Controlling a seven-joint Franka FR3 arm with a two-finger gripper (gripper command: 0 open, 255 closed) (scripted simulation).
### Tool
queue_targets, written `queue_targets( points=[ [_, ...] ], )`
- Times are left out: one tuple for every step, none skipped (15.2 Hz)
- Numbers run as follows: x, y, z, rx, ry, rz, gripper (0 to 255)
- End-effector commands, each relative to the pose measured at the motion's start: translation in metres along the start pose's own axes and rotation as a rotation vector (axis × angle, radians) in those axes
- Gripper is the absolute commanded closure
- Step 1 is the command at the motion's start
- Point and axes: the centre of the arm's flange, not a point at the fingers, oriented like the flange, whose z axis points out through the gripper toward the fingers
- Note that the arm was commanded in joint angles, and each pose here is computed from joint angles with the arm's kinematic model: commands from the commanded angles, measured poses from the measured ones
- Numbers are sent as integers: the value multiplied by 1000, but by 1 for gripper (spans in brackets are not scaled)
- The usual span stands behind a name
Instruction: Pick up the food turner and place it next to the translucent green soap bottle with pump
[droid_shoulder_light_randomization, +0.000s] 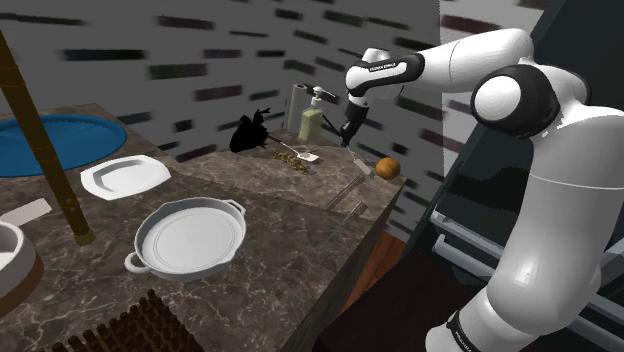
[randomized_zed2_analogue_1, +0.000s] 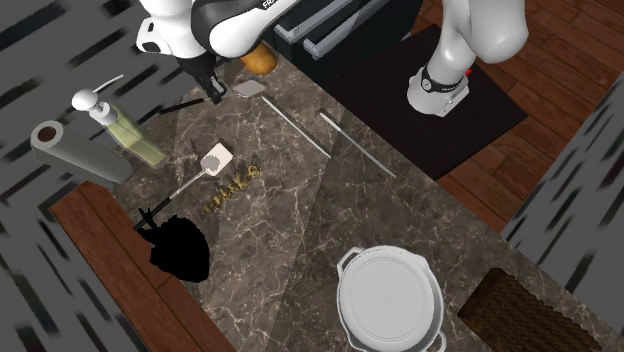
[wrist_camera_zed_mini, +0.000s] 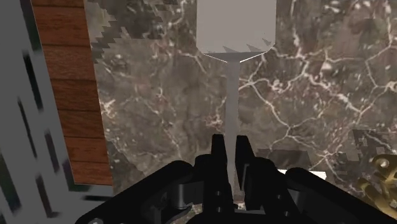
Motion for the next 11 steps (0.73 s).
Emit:
queue_targets(
  points=[
    [0, 1, 12, 0, 0, 0, 255],
    [0, 1, 17, 0, 0, 0, 255],
    [-1, 1, 23, 0, 0, 0, 255],
    [-1, 1, 28, 0, 0, 0, 255],
    [-1, 1, 33, 0, 0, 0, 255],
    [-2, 1, 38, 0, 0, 0, 255],
    [-2, 1, 44, 0, 0, 0, 255],
    [-2, 1, 49, 0, 0, 0, 255],
    [-3, 1, 54, 0, 0, 0, 255],
    [-3, 1, 60, 0, 0, 0, 255],
    [-3, 1, 60, 0, 0, 0, 255]
  ],
)
